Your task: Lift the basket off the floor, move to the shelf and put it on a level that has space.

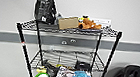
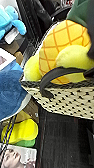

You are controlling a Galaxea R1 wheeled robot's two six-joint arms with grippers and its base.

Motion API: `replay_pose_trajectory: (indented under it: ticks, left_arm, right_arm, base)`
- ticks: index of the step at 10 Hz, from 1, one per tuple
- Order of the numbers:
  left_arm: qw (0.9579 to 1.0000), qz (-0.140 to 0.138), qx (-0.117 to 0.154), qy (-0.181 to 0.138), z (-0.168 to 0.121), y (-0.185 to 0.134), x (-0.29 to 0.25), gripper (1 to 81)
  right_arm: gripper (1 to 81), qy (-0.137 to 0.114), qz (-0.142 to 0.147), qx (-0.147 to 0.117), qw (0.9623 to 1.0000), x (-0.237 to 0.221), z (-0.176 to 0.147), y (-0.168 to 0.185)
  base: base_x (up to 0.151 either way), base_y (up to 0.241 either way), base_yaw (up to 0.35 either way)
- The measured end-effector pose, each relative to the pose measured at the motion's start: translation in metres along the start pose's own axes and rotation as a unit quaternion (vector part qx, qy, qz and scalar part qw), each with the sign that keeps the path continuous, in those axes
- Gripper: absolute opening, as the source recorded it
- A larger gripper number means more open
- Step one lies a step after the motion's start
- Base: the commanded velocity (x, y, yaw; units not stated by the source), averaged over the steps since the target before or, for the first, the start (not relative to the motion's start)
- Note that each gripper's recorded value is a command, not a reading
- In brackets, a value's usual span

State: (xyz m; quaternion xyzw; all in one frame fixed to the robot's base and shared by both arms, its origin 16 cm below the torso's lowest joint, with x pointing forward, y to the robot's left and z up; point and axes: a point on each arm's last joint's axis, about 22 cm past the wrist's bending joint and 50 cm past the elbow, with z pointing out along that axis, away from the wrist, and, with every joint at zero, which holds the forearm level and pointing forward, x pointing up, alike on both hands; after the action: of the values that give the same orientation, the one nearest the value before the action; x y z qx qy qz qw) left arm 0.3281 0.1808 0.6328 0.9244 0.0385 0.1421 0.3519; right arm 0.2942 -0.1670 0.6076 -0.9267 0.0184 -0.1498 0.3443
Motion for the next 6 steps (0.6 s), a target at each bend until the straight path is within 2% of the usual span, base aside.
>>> replay_pose_trajectory:
  ticks: [2, 6]
  left_arm:
    - [0.9997, 0.005, -0.026, -0.003, -0.016, 0.020, -0.004, 1.0]
    - [0.9975, 0.016, -0.068, 0.015, -0.051, 0.056, 0.003, 1.0]
  right_arm:
    - [1.0, 0.000, -0.008, 0.025, 0.9996, 0.005, -0.019, -0.019]
    - [1.0, 0.011, -0.021, 0.059, 0.9979, 0.022, -0.055, -0.048]
  base:
    - [0.000, 0.000, 0.000]
    - [0.000, 0.000, 0.000]
